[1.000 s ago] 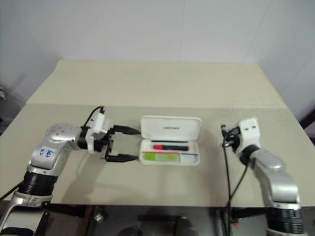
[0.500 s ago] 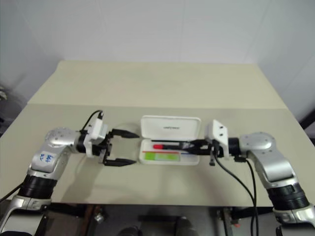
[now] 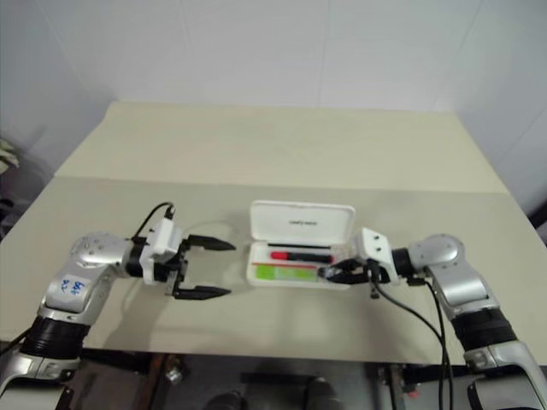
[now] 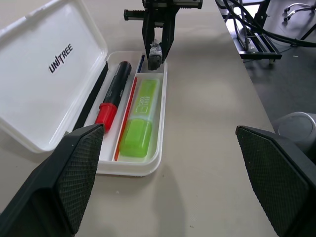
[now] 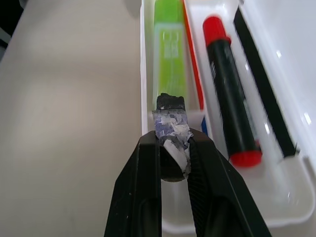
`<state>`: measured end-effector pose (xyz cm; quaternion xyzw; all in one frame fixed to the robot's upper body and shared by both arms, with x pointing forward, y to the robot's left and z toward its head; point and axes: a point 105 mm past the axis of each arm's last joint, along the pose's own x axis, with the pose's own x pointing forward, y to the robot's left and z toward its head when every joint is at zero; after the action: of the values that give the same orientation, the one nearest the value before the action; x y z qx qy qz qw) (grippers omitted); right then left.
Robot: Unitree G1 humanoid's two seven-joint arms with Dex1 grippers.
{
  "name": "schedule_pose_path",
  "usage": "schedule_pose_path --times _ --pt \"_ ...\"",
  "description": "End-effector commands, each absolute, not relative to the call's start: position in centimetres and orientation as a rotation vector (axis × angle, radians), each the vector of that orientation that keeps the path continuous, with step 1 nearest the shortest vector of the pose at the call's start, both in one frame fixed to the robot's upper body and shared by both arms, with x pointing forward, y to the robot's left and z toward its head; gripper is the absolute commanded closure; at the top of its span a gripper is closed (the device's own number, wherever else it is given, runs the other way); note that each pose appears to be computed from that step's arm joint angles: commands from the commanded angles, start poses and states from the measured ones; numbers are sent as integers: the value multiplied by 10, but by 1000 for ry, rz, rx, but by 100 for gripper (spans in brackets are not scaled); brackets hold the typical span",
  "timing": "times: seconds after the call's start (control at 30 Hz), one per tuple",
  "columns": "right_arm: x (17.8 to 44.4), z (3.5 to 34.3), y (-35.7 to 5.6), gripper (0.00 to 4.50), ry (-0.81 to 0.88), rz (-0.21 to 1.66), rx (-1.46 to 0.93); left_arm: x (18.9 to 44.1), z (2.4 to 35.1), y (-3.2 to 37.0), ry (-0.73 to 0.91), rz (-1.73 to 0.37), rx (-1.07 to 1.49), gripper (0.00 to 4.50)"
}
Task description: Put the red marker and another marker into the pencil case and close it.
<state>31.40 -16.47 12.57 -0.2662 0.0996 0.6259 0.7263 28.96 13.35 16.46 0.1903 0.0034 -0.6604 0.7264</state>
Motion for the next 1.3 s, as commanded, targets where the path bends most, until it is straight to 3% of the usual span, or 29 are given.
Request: schedule_pose_path --times 0.03,0.37,0.73,0.9,1.03,1.3 --pt "315 134 -166 341 194 1396 -620 287 179 134 -53 -1449 458 0" --pt "320 149 -159 4 103 1363 -628 291 180 134 -60 -1451 467 0" --pt "285 197 -159 4 -39 1298 -467 291 199 145 -137 -1425 314 0" --pt "271 209 -161 4 -64 1253 -375 294 199 163 -84 -1408 329 0" --pt "271 220 -166 0 -78 1214 -362 295 202 167 -88 -1414 286 87" --pt "271 237 -164 0 -118 1196 -310 301 200 169 -91 -1394 282 355"
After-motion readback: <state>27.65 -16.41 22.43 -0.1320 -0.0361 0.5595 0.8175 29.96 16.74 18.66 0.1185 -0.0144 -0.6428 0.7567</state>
